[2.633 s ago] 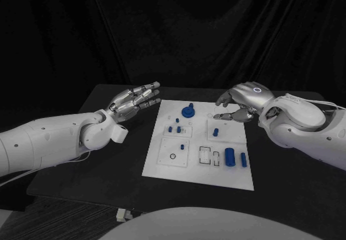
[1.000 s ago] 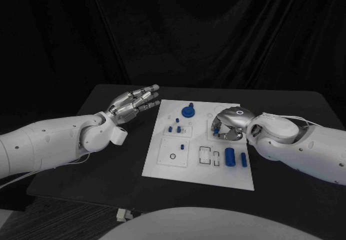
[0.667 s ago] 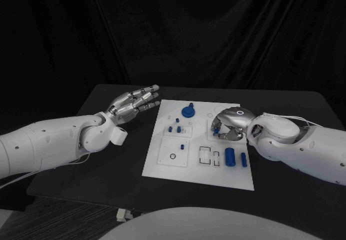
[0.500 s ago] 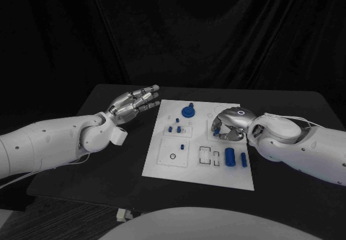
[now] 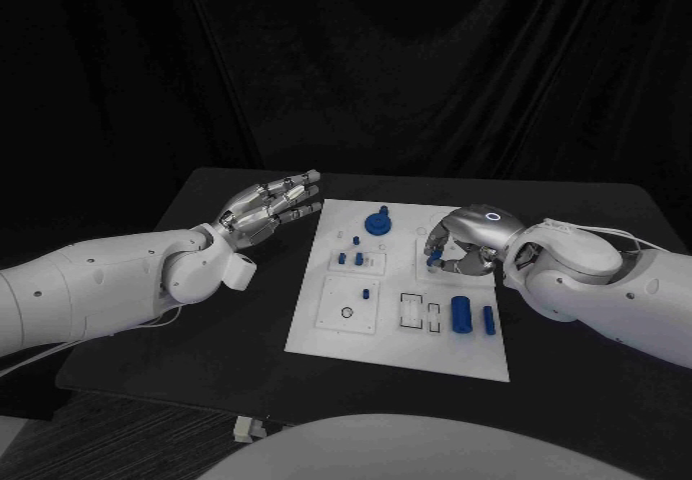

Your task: Assemble the parts on the task board

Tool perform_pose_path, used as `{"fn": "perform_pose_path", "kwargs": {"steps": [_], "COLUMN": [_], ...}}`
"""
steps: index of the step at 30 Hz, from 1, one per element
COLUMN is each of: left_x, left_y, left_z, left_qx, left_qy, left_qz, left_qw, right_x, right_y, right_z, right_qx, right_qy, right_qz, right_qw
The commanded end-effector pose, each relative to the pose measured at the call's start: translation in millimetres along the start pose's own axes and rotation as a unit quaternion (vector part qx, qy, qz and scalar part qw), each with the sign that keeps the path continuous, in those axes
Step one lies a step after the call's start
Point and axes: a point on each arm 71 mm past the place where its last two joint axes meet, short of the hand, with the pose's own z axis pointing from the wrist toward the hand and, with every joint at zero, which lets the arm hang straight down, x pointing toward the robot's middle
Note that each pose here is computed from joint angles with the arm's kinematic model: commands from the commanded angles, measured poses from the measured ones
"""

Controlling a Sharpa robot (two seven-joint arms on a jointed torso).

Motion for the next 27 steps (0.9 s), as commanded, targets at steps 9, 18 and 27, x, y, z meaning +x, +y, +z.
{"fn": "perform_pose_path", "kwargs": {"steps": [9, 18, 27], "left_x": [2.3, 0.7, 1.0], "left_y": [-1.5, -1.9, -2.0], "left_z": [1.8, 0.4, -1.1], "left_qx": [0.021, 0.020, 0.017], "left_qy": [0.006, 0.004, 0.006], "left_qz": [-0.006, -0.004, -0.006], "left_qw": [1.000, 1.000, 1.000], "right_x": [-40.1, -21.0, 9.2], "right_y": [31.4, 83.4, 122.2], "right_z": [10.2, 31.7, 49.7], "right_qx": [-0.013, -0.078, -0.128], "right_qy": [-0.013, 0.039, 0.061], "right_qz": [0.047, 0.054, 0.029], "right_qw": [0.999, 0.995, 0.989]}}
